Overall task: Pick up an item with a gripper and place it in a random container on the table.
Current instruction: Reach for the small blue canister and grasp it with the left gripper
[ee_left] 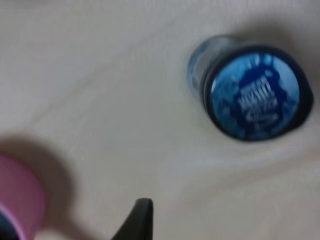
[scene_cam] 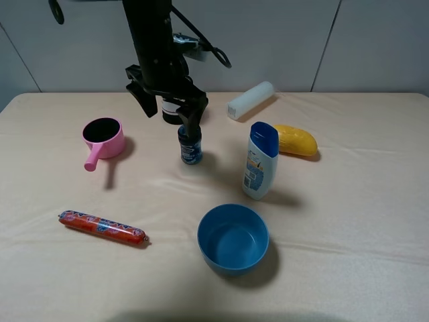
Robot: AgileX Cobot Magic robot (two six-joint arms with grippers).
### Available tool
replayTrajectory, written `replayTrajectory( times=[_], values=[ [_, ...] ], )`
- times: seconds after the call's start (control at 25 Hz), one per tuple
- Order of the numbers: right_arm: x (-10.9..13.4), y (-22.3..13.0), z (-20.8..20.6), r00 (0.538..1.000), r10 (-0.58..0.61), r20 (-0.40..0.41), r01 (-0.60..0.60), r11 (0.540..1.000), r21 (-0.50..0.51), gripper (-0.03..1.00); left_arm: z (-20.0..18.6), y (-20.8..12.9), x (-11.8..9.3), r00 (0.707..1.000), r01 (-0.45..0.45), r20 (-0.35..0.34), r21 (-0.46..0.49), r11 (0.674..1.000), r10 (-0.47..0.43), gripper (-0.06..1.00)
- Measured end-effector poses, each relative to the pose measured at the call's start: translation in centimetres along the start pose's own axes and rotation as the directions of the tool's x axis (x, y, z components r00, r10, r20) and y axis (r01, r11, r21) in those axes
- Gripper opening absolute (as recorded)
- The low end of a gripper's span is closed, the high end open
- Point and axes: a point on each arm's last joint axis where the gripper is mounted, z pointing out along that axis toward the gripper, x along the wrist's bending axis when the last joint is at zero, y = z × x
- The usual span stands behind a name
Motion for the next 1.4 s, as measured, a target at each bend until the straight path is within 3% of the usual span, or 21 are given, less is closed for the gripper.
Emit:
replayTrajectory(
  times=[0.52, 1.16, 1.4],
  values=[
    [0.0, 0.0, 0.0, 1.000, 0.000, 0.000, 0.000, 1.000, 0.000, 0.69, 4.9, 1.2, -0.8, 0.999, -0.036, -0.016, 0.094, 0.995, 0.038, 0.95],
    [0.0, 0.0, 0.0, 1.000, 0.000, -0.001, 0.000, 1.000, 0.000, 0.69, 9.1, 2.8, -0.6, 0.995, -0.092, -0.021, 0.035, 0.995, 0.093, 0.95],
    [0.0, 0.0, 0.0, 1.000, 0.001, -0.001, -0.001, 1.000, 0.000, 0.69, 9.4, 2.9, -0.6, 0.995, -0.093, -0.021, 0.026, 0.995, 0.094, 0.88]
  ],
)
